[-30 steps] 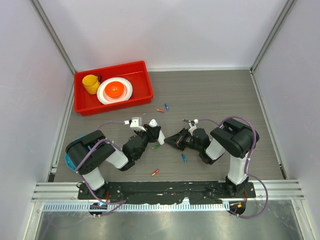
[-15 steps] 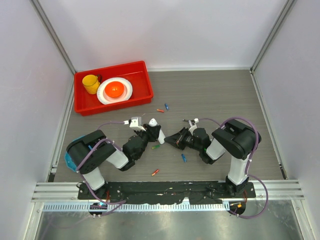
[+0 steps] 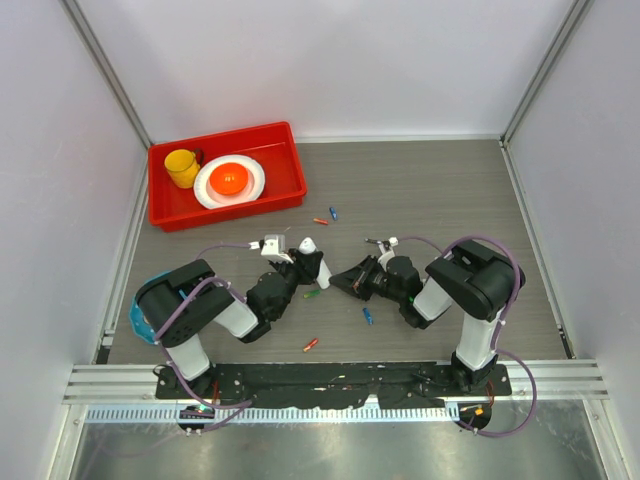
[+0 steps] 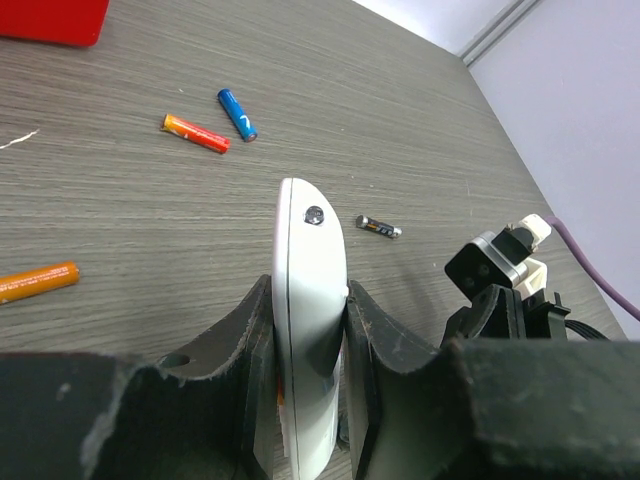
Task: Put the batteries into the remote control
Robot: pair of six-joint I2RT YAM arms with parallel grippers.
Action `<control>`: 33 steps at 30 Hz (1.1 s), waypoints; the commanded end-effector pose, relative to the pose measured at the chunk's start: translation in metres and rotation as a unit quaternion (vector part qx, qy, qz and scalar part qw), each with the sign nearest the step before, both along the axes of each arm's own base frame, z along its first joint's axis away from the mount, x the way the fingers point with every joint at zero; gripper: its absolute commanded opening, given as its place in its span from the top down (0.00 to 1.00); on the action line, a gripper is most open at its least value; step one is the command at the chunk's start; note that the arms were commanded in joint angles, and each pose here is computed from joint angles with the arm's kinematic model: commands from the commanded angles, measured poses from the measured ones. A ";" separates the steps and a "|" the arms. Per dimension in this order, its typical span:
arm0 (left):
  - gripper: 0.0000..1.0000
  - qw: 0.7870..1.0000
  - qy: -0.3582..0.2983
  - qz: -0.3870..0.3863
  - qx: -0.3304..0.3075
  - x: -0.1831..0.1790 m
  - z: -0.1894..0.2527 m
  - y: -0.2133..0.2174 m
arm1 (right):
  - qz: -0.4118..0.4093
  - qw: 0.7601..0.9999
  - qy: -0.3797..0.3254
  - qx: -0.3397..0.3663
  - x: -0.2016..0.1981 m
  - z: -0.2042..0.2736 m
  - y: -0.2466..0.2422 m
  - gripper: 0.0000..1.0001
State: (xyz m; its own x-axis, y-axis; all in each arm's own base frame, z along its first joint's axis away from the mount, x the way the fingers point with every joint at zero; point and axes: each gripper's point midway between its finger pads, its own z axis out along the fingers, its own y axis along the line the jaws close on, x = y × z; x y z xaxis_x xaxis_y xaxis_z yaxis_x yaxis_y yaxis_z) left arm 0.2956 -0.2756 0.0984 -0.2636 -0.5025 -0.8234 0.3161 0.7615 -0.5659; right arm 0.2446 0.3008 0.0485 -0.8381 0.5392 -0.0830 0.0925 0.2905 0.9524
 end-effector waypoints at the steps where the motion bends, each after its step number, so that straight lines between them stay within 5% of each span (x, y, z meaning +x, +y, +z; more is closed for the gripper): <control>1: 1.00 0.996 -0.061 -0.015 -0.058 -0.003 0.040 -0.011 | 0.001 0.991 -0.109 0.084 0.011 0.072 0.011 0.89; 19: 1.00 0.997 -0.060 -0.007 -0.056 -0.003 0.039 -0.007 | 0.003 0.991 -0.109 0.080 0.006 0.070 0.008 0.87; 23: 1.00 0.997 -0.062 0.000 -0.054 -0.002 0.040 -0.005 | 0.001 0.993 -0.099 0.071 0.001 0.063 0.002 0.59; 25: 1.00 0.997 -0.063 0.006 -0.053 -0.001 0.040 -0.002 | 0.001 0.993 -0.095 0.068 -0.001 0.060 0.001 0.53; 33: 1.00 0.997 -0.064 0.020 -0.049 0.001 0.040 0.003 | 0.005 0.995 -0.082 0.052 -0.008 0.048 -0.003 0.51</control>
State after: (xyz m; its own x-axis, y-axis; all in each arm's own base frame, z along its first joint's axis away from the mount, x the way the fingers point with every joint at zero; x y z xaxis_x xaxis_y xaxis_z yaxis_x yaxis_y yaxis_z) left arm 0.2906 -0.2798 0.0938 -0.2763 -0.4889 -0.8274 0.3210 0.7646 -0.5590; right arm 0.2361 0.2950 0.0720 -0.8320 0.5439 -0.1095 0.0277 0.2378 0.9709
